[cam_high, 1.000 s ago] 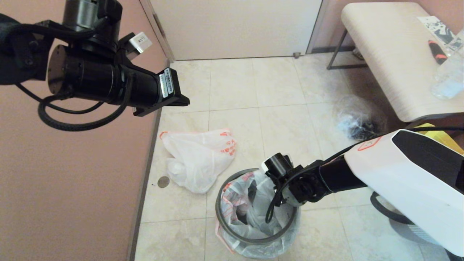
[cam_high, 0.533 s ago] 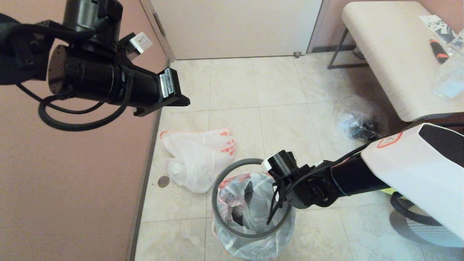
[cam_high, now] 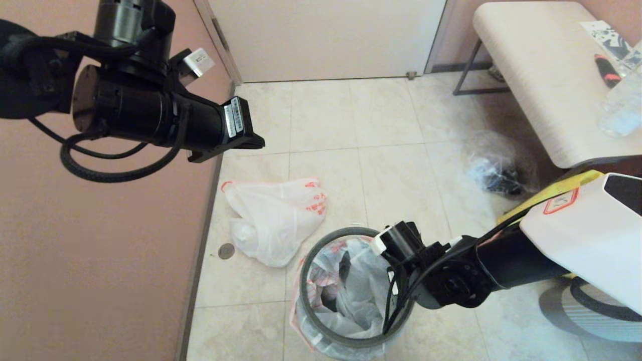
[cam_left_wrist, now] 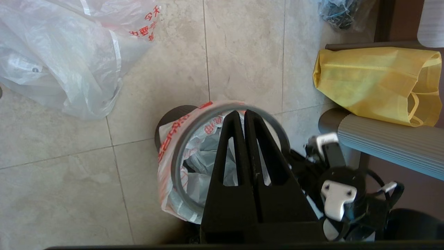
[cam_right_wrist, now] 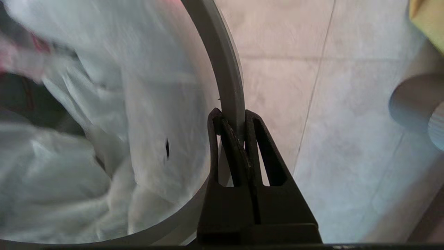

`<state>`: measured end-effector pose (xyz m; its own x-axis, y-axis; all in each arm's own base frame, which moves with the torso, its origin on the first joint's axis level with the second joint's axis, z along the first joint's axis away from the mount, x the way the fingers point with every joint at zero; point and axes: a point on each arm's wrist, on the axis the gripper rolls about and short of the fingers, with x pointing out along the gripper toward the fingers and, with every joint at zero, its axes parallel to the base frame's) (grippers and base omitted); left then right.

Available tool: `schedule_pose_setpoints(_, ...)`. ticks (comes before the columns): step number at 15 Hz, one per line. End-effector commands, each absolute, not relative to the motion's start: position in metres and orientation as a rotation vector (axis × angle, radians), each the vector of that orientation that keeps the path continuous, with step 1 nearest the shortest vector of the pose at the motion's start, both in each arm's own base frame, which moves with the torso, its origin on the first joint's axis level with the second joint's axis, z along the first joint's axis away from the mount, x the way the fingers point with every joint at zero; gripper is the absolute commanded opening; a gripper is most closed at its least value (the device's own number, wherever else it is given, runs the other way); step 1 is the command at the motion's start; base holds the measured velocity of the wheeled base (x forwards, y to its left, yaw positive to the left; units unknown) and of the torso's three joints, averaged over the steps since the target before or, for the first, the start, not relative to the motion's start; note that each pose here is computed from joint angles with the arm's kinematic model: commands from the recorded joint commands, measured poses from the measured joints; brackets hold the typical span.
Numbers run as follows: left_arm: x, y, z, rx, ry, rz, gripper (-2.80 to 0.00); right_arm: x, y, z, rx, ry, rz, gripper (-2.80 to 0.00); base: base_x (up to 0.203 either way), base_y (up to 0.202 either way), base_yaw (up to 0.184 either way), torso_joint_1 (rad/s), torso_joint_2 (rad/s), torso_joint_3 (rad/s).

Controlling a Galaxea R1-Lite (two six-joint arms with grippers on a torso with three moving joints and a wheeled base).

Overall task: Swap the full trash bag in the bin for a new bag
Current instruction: Place the trash can ring on the trash can

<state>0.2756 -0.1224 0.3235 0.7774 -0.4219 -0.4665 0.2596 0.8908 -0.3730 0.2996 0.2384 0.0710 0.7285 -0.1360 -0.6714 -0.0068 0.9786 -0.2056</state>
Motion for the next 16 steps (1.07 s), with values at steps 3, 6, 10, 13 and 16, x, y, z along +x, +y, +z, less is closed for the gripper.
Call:
schedule_pose_setpoints(3, 0.277, -0.123, 0.322, -0.3, 0.577, -0.371, -2.8, 0.282, 0.244, 0.064, -0.2, 0.736, -0.036, -2.8, 0.0, 0.0, 0.0, 0.0, 0.0, 0.0)
schedule_pose_setpoints(6, 0.276, -0.122, 0.323, -0.301, 0.574, -0.37, -2.8, 0.284, 0.245, 0.05, -0.221, 0.761, -0.042, -2.8, 0.0, 0.0, 0.0, 0.0, 0.0, 0.0)
schedule_pose_setpoints(10, 0.277, -0.122, 0.322, -0.3, 0.577, -0.37, -2.8, 0.293, 0.245, 0.032, -0.222, 0.769, -0.058, -2.8, 0.0, 0.0, 0.0, 0.0, 0.0, 0.0)
schedule_pose_setpoints(13, 0.278, -0.122, 0.322, -0.3, 0.577, -0.37, -2.8, 0.298, 0.244, 0.031, -0.219, 0.767, -0.066, -2.8, 0.0, 0.0, 0.0, 0.0, 0.0, 0.0)
schedule_pose_setpoints(16, 0.278, -0.122, 0.322, -0.3, 0.577, -0.37, -2.8, 0.301, 0.246, 0.03, -0.214, 0.761, -0.064, -2.8, 0.0, 0.0, 0.0, 0.0, 0.0, 0.0)
